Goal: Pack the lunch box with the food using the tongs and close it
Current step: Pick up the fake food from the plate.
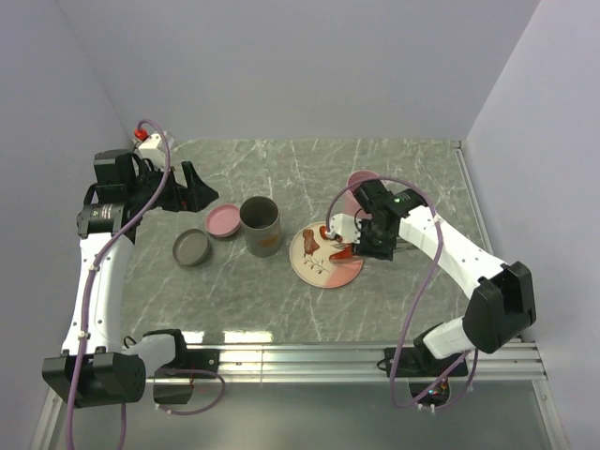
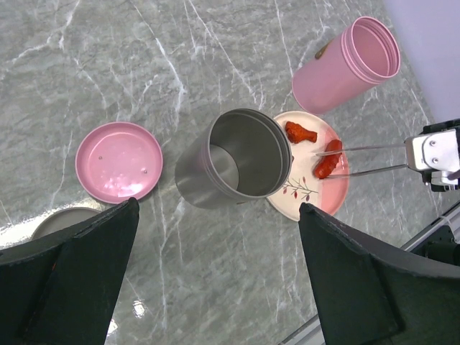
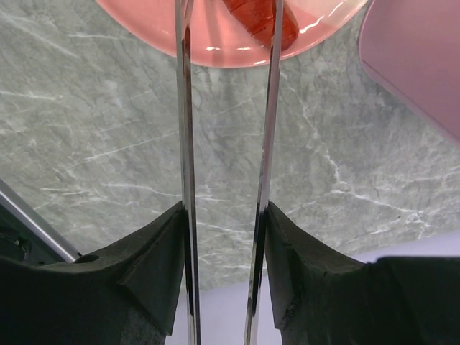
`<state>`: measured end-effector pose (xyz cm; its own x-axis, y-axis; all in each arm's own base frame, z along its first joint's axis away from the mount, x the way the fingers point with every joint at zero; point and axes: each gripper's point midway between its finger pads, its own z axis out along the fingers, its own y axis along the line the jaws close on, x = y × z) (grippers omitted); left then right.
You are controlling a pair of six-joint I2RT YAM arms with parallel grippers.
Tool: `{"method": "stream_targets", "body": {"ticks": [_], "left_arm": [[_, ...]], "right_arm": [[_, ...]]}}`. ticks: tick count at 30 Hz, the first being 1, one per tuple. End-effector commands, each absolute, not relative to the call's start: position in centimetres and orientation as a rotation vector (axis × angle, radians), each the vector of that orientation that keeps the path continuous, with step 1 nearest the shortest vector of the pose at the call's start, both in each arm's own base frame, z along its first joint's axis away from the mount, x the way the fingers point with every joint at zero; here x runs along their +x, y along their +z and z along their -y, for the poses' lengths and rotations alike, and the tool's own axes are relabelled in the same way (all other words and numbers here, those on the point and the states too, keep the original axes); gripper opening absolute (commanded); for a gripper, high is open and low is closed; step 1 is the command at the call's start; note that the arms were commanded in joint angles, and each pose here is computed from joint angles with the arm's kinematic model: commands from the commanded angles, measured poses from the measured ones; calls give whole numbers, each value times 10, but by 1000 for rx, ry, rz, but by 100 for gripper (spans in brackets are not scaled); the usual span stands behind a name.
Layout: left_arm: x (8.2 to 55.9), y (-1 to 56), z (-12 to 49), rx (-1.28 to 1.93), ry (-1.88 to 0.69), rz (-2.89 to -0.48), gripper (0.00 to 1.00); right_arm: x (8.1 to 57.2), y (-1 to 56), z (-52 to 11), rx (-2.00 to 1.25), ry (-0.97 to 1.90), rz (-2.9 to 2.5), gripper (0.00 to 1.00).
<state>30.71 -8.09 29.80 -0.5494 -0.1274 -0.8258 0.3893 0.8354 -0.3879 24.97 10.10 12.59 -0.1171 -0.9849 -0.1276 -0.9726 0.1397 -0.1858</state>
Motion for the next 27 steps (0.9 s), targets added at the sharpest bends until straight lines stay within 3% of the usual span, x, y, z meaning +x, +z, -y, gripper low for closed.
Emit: {"method": "stream_targets", "body": {"ticks": [1, 17, 27], "left_arm": [[309, 307, 82, 225, -675, -2007, 100], [309, 310, 82, 223, -678, -2004, 99], [307, 311, 83, 228, -674, -2001, 99]], "right_arm": [[263, 140, -111, -1908, -88, -2150, 51], [249, 154, -135, -1843, 213, -2246, 28], [246, 172, -156, -1736, 348, -2247, 19]]}}
